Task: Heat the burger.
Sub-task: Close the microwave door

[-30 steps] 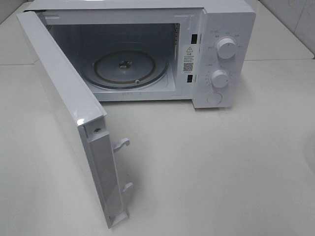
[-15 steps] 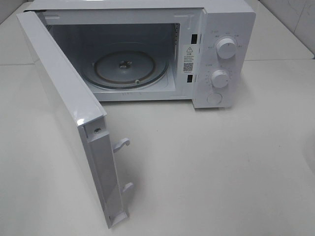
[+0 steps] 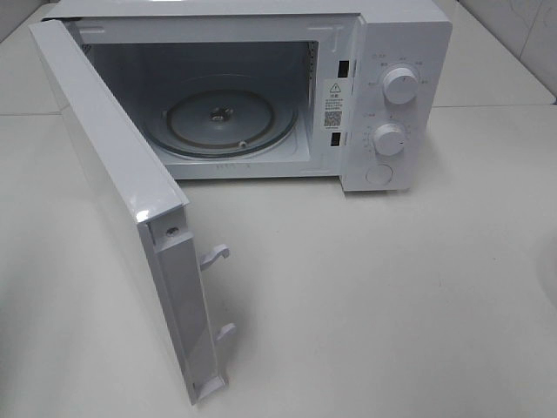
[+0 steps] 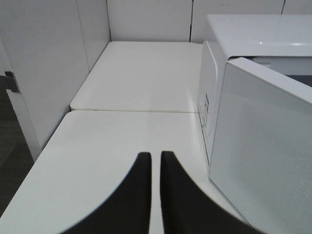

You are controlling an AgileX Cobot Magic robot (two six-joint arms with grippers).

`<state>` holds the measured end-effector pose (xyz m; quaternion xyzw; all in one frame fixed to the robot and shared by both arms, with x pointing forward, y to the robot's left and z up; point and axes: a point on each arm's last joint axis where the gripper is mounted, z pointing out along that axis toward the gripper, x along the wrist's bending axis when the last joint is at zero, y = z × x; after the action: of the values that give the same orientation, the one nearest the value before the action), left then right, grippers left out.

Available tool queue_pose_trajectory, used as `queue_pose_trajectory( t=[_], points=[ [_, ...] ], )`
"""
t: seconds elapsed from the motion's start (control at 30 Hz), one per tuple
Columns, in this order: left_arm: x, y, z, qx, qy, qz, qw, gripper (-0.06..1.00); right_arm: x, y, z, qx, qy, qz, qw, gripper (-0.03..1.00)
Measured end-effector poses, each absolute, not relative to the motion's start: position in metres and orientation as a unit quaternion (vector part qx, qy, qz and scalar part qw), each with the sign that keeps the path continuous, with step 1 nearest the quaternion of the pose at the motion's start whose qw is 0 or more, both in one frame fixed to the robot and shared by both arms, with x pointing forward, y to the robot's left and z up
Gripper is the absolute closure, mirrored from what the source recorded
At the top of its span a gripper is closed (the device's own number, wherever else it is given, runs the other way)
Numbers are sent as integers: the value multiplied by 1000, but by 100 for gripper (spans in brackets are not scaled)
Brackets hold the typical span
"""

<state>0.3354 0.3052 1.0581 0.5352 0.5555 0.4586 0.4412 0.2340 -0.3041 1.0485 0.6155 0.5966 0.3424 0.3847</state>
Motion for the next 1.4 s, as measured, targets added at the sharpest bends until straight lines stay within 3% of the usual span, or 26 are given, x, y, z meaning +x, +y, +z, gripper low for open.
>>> queue_pose_trajectory(
  t=[0.3,0.63,0.97,1.4],
  points=[
    [369,310,1020,471,564,470,489,94,234,-304,1049,616,597,342,385,56],
    [414,299,977,493,542,419,537,94,234,-304,1049,616,597,342,385,56],
    [452,284,935,575,516,345,534,94,234,-304,1049,616,597,342,385,56],
    [481,250,924,622,473,319,536,94,234,-304,1049,616,597,342,385,56]
  ],
)
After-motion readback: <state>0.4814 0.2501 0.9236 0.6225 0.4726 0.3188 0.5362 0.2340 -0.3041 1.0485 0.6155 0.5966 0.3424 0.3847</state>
